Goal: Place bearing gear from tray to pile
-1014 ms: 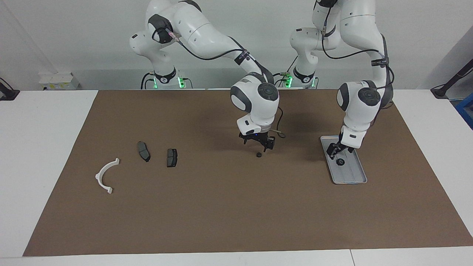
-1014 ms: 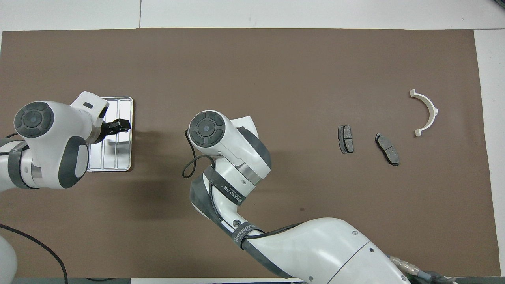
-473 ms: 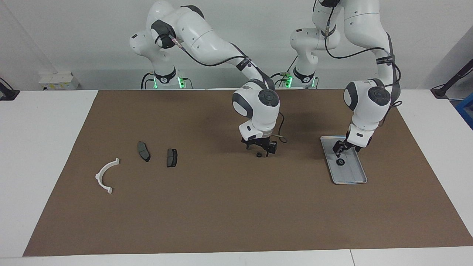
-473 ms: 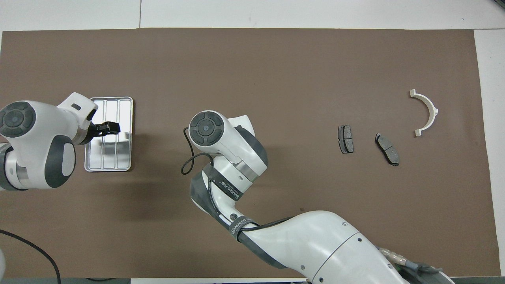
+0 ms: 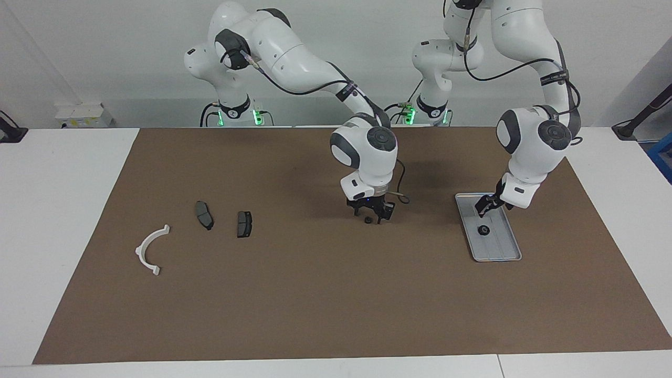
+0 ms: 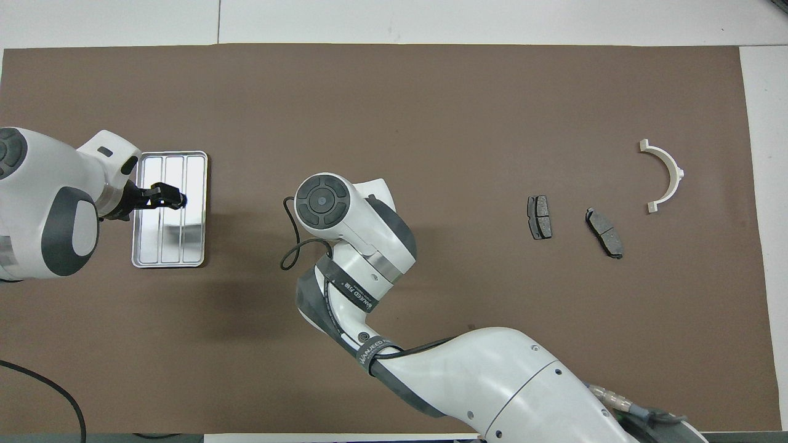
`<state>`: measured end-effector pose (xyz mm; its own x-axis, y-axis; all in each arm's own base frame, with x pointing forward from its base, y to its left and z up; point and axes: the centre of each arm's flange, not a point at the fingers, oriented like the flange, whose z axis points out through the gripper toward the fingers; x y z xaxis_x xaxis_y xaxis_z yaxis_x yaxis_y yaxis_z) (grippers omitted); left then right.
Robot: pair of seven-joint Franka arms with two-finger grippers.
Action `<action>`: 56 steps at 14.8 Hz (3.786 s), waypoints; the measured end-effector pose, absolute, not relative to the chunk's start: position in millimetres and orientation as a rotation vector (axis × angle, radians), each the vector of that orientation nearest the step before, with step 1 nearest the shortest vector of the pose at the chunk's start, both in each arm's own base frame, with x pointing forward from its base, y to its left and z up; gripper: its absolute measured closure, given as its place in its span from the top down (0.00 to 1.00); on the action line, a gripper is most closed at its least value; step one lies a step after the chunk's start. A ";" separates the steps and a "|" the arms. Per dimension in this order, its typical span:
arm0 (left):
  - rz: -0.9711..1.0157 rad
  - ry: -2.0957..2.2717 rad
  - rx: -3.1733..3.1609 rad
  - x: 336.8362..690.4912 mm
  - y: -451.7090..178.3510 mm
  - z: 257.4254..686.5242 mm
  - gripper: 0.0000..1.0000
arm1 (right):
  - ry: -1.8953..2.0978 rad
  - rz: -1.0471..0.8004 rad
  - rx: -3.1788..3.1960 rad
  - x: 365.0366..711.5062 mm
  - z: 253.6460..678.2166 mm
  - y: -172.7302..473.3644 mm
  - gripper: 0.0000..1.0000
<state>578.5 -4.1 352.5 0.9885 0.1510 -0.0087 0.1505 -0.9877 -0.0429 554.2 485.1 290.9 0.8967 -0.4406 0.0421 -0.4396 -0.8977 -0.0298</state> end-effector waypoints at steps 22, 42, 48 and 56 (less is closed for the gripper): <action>-0.075 -0.017 -3.125 585.4 -4.5 315.2 0.81 | 0.685 -0.093 -3.110 563.3 297.0 471.2 0.25; -0.156 -0.035 -3.125 583.7 -10.8 304.8 0.34 | -0.164 0.018 -3.220 691.1 316.8 -14.6 0.25; -0.147 -0.051 -3.125 586.2 -10.2 309.9 0.34 | -0.156 -0.034 -3.213 688.6 288.3 -21.1 0.25; -0.076 -0.214 -3.132 608.3 -68.9 389.5 0.34 | -0.290 0.033 -3.227 666.1 402.1 55.6 0.93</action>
